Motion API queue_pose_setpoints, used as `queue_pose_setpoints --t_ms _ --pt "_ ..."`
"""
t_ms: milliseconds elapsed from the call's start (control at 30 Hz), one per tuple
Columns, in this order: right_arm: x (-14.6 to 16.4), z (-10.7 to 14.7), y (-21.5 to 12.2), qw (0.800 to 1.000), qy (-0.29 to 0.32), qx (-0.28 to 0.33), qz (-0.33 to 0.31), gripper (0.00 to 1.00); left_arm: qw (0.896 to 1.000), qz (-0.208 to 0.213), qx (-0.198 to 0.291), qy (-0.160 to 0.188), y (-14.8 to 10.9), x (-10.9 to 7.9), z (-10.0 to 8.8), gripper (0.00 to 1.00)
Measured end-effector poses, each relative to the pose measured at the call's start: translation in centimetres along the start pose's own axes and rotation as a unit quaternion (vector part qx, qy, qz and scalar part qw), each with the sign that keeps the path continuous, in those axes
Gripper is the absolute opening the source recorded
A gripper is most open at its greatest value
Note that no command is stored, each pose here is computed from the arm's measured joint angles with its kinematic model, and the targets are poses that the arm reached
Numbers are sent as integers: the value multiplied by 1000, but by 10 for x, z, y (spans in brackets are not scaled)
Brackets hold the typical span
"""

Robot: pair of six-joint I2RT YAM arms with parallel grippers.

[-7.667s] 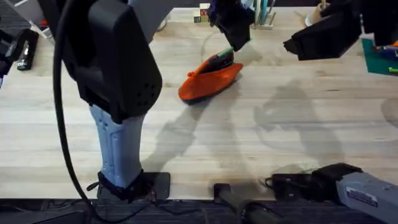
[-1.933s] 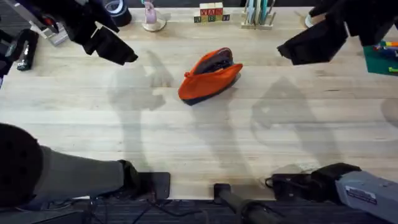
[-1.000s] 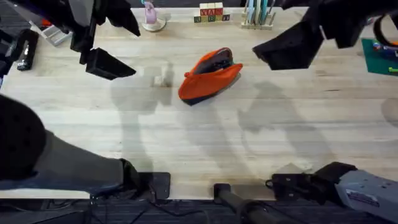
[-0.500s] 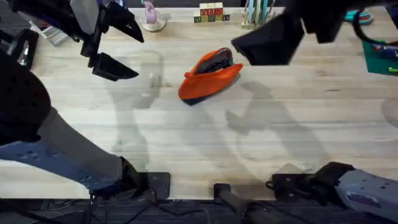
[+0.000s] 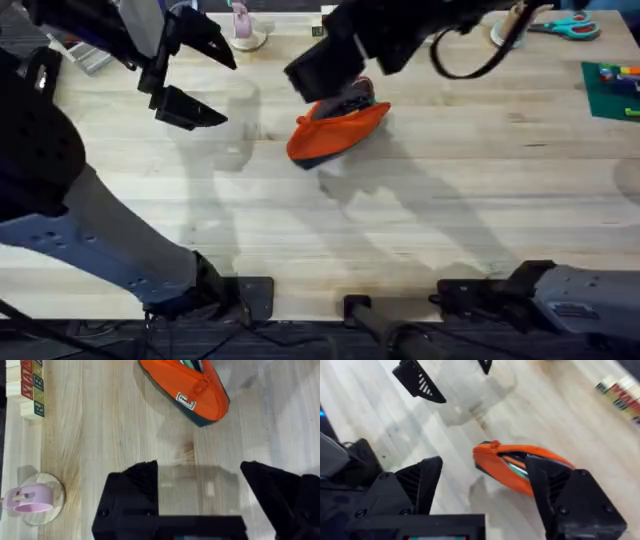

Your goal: Unzip the bag, pick up the pens from the table one at a time and place them inside, then zip the bag closed.

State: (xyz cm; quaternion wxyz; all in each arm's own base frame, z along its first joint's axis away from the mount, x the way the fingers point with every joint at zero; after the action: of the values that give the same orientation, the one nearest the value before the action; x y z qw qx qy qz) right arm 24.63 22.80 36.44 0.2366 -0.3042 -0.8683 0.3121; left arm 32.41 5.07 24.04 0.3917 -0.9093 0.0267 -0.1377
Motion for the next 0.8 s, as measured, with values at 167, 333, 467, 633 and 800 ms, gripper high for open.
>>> queue_pose_setpoints --t_ms 167,333,467,633,800 --pt "8 3 18 999 40 24 -10 997 1000 0 0 0 0 0 0 995" --pt "23 9 33 998 42 48 -23 996 1000 0 0 0 0 0 0 994" --pt "23 13 43 996 47 67 -22 996 1000 0 0 0 0 0 0 994" --pt "22 15 50 996 50 77 -20 997 1000 0 0 0 0 0 0 994" --pt "21 15 50 996 51 77 -19 998 1000 0 0 0 0 0 0 995"
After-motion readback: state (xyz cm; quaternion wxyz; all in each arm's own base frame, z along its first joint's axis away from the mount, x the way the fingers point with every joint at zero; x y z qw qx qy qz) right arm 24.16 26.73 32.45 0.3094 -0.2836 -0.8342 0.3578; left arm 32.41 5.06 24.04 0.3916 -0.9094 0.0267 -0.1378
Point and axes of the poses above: each hand's point on the last joint's axis, 136 mm out from that joint toward the fingers, its own y axis out along the fingers, its own x axis along the line the jaws close on, z = x × y, the point moved 9 cm from there along -y, back along the fingers, and after that the axes turned 10 degrees about y, right-handed, at the moved point
